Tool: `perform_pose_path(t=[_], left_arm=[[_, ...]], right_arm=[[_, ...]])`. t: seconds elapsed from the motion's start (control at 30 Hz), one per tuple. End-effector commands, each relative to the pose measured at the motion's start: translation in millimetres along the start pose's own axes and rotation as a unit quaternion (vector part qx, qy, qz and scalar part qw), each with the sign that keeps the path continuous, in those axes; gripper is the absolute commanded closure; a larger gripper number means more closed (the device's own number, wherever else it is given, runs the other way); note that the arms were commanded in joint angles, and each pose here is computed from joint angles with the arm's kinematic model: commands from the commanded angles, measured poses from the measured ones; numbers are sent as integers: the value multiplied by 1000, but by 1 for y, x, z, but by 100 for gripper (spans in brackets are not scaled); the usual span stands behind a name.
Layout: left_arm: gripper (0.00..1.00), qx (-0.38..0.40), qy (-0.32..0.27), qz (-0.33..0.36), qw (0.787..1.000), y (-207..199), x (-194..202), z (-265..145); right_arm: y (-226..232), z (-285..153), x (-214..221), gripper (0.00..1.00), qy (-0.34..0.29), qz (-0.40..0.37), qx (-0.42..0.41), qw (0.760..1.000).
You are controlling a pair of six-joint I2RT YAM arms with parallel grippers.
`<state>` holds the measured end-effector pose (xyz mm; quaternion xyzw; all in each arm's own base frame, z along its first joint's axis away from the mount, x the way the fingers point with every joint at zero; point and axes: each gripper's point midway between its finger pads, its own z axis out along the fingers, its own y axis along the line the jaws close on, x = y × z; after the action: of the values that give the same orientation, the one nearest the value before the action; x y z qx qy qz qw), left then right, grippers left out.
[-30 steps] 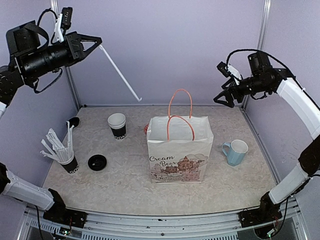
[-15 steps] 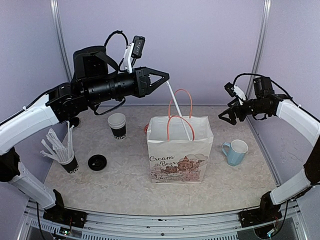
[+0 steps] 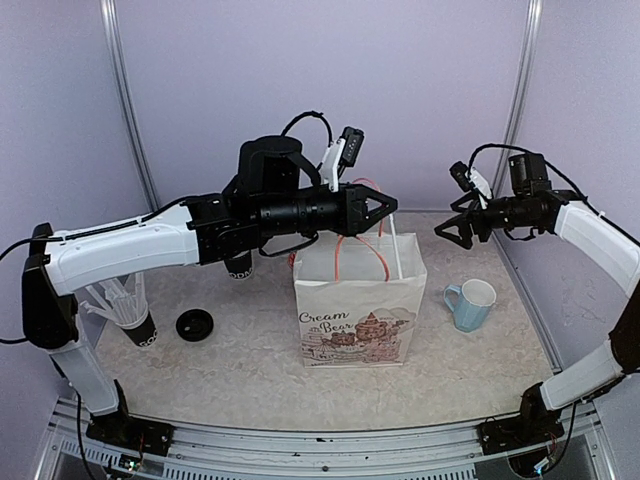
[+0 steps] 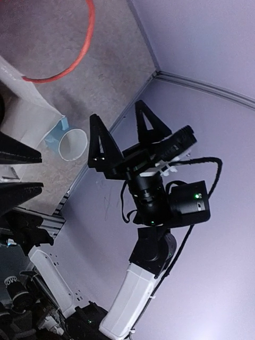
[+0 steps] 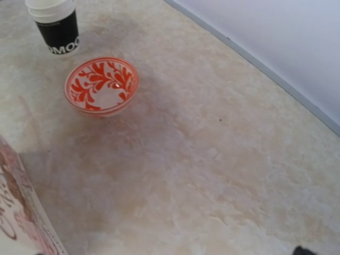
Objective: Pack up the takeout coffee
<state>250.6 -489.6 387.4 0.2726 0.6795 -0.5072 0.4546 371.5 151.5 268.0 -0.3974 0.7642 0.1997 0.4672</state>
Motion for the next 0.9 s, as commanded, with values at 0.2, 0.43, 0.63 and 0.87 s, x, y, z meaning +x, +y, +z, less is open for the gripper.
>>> perform_pose_path(t=[0.2,0.43,0.63,0.87], left_arm=[[44,-126,42,96,987,27,-7,-52],[35,-317,34,126,940,85,-43,-147],[39,-538,81,79,835,174,-36,-265],[50,-706,88,9,702,240,-16,-394]], right_arm=[[10,-13,-15,0,-22,-17,-19,999],[8,-10,-4,0,-19,-25,-5,999],[2,1,12,0,-8,-27,3,1000],[7,8,32,0,9,-31,-8,999]])
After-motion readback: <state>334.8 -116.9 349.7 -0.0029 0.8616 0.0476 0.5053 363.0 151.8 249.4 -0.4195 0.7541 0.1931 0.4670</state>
